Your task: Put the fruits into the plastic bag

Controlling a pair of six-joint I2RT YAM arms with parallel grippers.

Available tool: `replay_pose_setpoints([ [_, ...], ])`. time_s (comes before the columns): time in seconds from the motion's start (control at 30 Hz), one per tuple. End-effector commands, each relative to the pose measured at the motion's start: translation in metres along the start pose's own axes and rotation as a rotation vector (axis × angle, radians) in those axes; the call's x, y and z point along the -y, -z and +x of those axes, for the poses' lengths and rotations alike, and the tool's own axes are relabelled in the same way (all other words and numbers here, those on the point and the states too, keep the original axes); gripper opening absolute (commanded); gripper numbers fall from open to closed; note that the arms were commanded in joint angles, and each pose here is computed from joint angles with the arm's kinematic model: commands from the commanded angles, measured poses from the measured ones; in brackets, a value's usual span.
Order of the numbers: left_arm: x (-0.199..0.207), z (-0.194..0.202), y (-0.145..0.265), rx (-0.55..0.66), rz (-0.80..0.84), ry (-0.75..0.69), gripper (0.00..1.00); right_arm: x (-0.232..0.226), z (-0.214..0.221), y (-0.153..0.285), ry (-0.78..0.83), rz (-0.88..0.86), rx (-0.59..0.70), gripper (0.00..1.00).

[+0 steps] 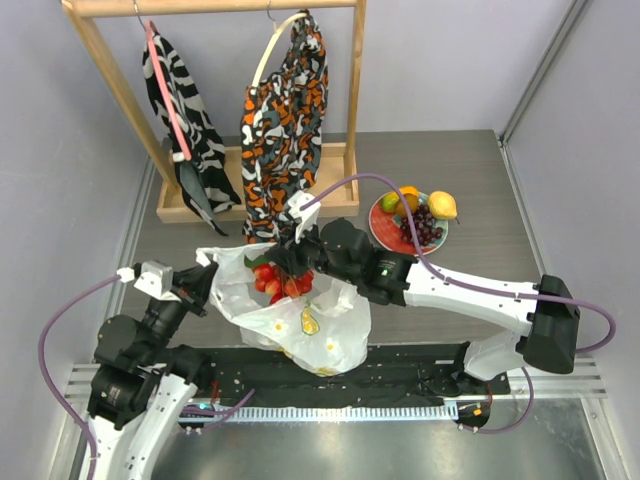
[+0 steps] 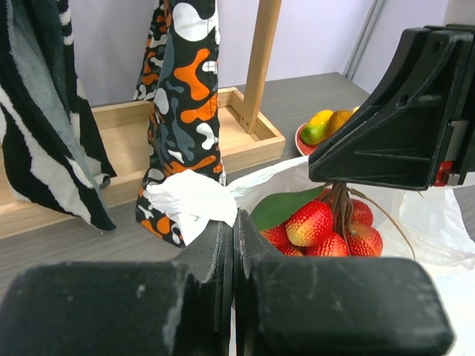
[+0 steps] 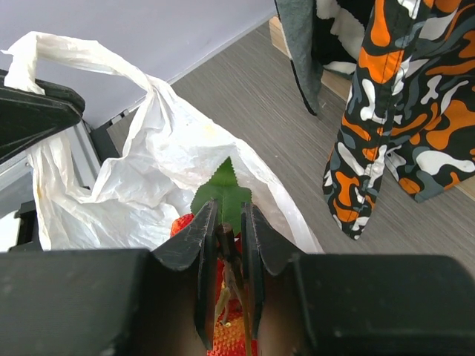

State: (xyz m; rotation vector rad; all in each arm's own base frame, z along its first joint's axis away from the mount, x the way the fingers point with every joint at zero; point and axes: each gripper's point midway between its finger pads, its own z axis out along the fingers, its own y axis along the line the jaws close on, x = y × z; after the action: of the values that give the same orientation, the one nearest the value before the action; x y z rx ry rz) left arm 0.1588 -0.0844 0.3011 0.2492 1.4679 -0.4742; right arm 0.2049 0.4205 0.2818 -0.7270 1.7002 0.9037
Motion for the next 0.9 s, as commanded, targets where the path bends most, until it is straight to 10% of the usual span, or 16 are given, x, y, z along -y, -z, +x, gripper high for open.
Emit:
replay_pose_setpoints([
  [0.0, 0.001, -0.021, -0.01, 0.047, 0.0, 0.001, 0.0, 0.002, -0.01, 0.003, -0.027, 0.036, 0.04, 0.01],
  [0.53, 0.004, -0.04, -0.029, 0.066, 0.024, -0.026, 0.0, 0.096, 0.008, -0.028, 0.031, 0.579, -0.01, 0.01],
  [0.87, 0.003, -0.061, -0.052, 0.097, 0.021, -0.07, 0.0, 0.103, 0.01, -0.028, -0.04, 0.581, -0.009, 0.01],
])
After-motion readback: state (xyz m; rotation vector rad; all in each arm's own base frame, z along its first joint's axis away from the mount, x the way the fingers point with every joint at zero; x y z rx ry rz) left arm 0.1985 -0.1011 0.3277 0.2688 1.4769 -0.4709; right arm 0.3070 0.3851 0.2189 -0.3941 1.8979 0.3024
